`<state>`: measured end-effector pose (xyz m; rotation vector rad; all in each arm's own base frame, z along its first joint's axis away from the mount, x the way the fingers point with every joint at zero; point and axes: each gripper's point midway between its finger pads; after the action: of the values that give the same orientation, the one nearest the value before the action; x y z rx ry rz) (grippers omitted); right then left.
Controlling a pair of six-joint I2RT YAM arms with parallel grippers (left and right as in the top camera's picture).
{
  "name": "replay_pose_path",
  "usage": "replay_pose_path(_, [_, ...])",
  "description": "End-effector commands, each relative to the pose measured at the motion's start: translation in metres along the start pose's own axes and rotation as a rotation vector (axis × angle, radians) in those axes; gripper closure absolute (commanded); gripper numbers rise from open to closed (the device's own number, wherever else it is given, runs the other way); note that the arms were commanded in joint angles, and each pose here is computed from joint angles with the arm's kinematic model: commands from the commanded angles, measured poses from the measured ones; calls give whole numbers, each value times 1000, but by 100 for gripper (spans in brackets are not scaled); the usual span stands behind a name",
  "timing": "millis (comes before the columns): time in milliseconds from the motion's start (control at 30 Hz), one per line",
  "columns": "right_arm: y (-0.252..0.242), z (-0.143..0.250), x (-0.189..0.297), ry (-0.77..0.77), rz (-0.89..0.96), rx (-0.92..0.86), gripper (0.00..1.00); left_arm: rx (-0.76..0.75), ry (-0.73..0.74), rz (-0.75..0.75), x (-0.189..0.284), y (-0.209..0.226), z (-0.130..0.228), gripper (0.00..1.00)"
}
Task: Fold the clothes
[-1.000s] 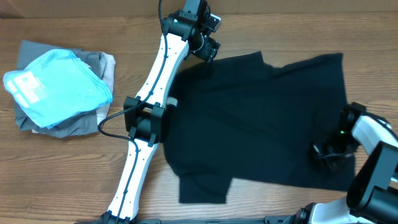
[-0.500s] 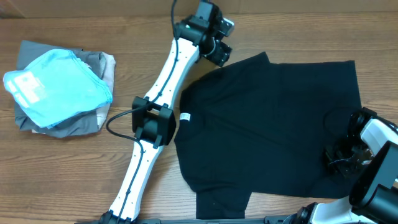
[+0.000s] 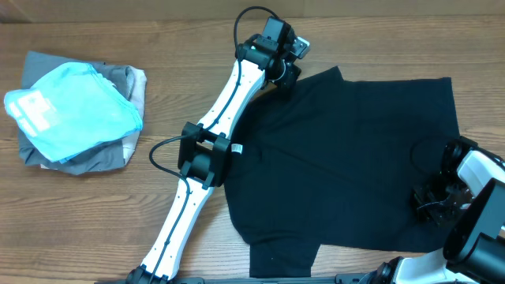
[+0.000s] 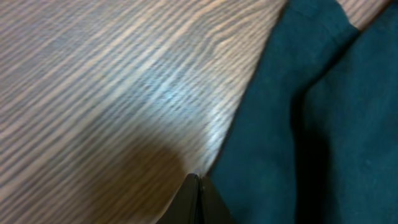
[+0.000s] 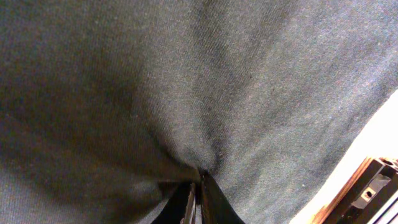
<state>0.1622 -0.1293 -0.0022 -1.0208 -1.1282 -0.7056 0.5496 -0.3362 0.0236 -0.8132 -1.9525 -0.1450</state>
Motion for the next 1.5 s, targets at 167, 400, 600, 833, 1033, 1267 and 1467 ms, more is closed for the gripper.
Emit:
replay_pose_path(167, [-8,0,-13,7,53,-16,92,-1,27,84,-4,-18,8,96])
replay_pose_path(400, [-8,-1,-13,6,52,-16,92,-21,36,121,-6,-33,10,96])
replay_pose_path(600, [-8,-1,-13,6,51,-16,92,-70,41,131,-9,-41,12,96])
replay_pose_path(833, [-9,0,-13,8,53,-15,92,-59,90,16,-32,-16,34,96])
replay_pose_path(1033, [-10,1,-13,14,58,-14,92,103,142,-340,-35,48,59,96])
replay_pose_path(1267, [-8,2,-13,17,49,-15,92,317,68,-574,20,136,49,96])
replay_pose_path(1467, [-7,2,-13,19,45,-15,92,429,41,-498,56,176,46,96])
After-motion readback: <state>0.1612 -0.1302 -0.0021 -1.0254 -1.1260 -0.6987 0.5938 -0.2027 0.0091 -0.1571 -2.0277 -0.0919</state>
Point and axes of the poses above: each gripper's point midway between its finger pads, its own x axis back along the fingers, its own y axis along the line the jaws close on, z = x × y, and after that the axes turned 6 degrees about x, right-handed
